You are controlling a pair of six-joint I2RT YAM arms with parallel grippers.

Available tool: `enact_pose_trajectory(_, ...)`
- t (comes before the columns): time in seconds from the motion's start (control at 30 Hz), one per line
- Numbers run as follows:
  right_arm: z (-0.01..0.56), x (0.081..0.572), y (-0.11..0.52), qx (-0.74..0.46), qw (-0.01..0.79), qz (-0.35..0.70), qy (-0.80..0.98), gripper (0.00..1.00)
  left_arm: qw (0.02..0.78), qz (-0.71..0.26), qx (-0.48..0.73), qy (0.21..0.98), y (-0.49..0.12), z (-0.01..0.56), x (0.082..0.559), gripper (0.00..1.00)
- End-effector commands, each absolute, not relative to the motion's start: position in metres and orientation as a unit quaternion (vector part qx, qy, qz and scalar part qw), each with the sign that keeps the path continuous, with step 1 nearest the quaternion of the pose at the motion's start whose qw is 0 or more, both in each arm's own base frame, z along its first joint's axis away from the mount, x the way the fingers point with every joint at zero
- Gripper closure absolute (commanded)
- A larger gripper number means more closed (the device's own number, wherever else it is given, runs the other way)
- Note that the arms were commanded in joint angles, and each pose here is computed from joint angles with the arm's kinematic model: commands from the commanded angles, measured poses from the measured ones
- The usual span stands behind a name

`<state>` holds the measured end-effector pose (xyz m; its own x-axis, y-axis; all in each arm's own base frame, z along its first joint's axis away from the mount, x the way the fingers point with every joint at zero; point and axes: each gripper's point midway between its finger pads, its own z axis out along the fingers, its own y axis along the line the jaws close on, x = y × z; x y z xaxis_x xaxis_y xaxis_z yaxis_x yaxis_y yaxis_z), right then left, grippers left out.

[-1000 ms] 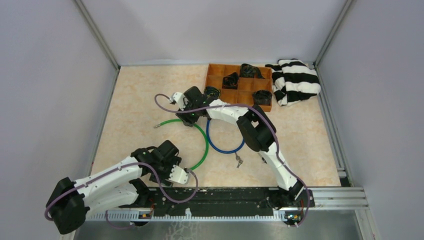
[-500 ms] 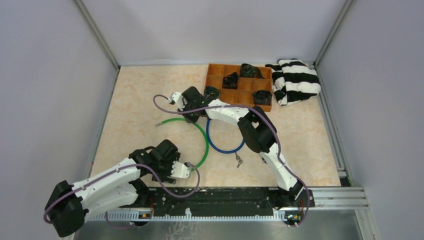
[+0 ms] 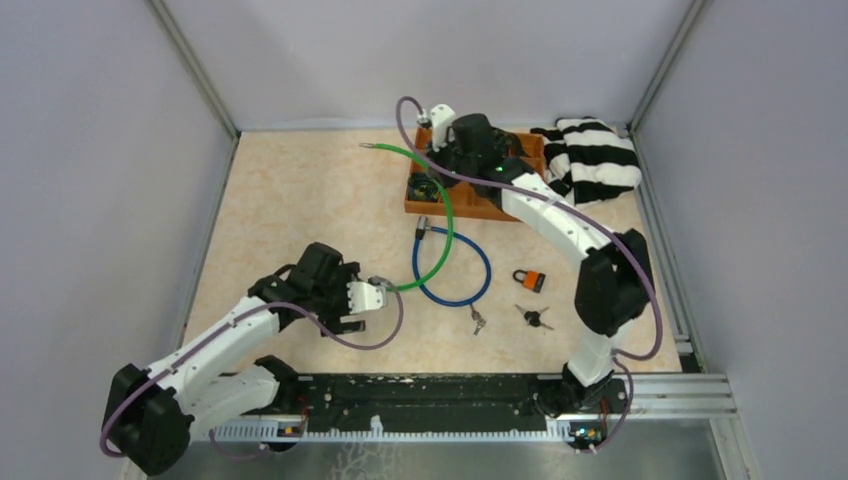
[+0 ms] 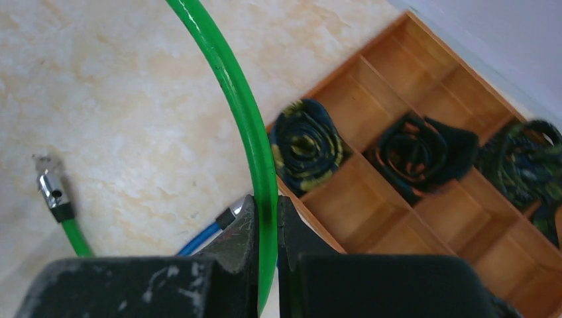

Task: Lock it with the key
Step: Lock the lock.

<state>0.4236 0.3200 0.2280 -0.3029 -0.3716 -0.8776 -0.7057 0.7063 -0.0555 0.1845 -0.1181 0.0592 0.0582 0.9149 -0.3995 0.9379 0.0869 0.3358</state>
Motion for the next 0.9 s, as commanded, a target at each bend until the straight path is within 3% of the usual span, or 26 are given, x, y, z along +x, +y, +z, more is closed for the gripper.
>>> enact_pose_trajectory(0.0, 0.246, 0.431, 0.270, -0.237, 0.516, 0.187, 0.802, 1.00, 0.311, -0.079, 0.619, 0.716, -0.140, 0.084, 0.217, 0.00)
enact_pose_trajectory(0.17, 0.248, 0.424, 0.229, -0.164, 0.524, 0.208, 0.809, 1.00, 0.306, -0.147, 0.527, 0.779, -0.157, 0.095, 0.253, 0.01)
enact_pose_trajectory(0.4, 0.226, 0.413, 0.225, -0.133, 0.506, 0.225, 0.822, 1.00, 0.245, -0.211, 0.366, 0.873, -0.161, 0.081, 0.284, 0.09)
enact_pose_trajectory(0.57, 0.221, 0.413, 0.228, -0.132, 0.502, 0.232, 0.823, 1.00, 0.209, -0.205, 0.275, 0.916, -0.160, 0.067, 0.300, 0.13)
enact_pose_trajectory(0.87, 0.220, 0.412, 0.230, -0.139, 0.503, 0.238, 0.819, 1.00, 0.181, -0.175, 0.242, 0.937, -0.152, 0.039, 0.309, 0.25)
